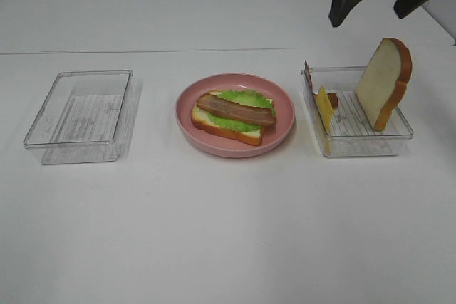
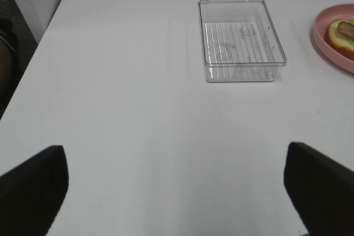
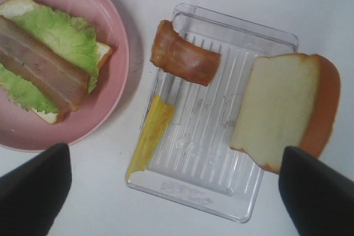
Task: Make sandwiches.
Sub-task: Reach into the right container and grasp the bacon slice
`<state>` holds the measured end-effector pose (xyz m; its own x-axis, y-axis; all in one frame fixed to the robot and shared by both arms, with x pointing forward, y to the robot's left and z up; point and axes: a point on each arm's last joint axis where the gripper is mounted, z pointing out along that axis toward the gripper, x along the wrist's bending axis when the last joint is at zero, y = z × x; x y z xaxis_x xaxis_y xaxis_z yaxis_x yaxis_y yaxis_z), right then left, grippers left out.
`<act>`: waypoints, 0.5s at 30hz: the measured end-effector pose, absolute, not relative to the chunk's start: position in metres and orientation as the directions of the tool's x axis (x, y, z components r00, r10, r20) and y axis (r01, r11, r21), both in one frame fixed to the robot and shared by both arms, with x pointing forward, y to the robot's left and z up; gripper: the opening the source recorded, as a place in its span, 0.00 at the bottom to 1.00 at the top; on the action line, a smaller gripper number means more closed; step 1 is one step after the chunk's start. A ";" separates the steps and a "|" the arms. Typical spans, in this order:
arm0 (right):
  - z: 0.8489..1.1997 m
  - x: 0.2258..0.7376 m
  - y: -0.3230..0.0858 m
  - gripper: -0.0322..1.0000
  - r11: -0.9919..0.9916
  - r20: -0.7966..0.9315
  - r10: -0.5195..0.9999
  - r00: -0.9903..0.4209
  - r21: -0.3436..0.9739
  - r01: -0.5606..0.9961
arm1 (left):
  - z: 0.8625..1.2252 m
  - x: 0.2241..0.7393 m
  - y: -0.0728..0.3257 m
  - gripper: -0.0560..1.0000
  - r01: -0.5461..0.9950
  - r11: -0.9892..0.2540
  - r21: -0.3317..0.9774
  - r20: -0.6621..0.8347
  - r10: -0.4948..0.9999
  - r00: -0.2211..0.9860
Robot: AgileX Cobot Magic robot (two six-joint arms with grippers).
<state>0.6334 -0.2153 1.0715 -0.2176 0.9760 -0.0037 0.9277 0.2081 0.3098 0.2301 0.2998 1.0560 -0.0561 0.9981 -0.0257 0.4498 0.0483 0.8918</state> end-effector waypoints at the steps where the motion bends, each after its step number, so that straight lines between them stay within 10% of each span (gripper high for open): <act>1: 1.071 0.633 -0.215 0.98 0.208 -0.004 0.976 -0.218 0.310 0.928 | 1.056 0.230 0.300 0.98 0.450 0.048 0.892 -0.026 0.998 -0.056; 15: 1.027 0.668 -0.173 0.98 0.310 -0.071 0.951 -0.302 0.238 0.920 | 1.056 0.230 0.300 0.98 0.450 0.048 0.892 -0.026 0.998 -0.056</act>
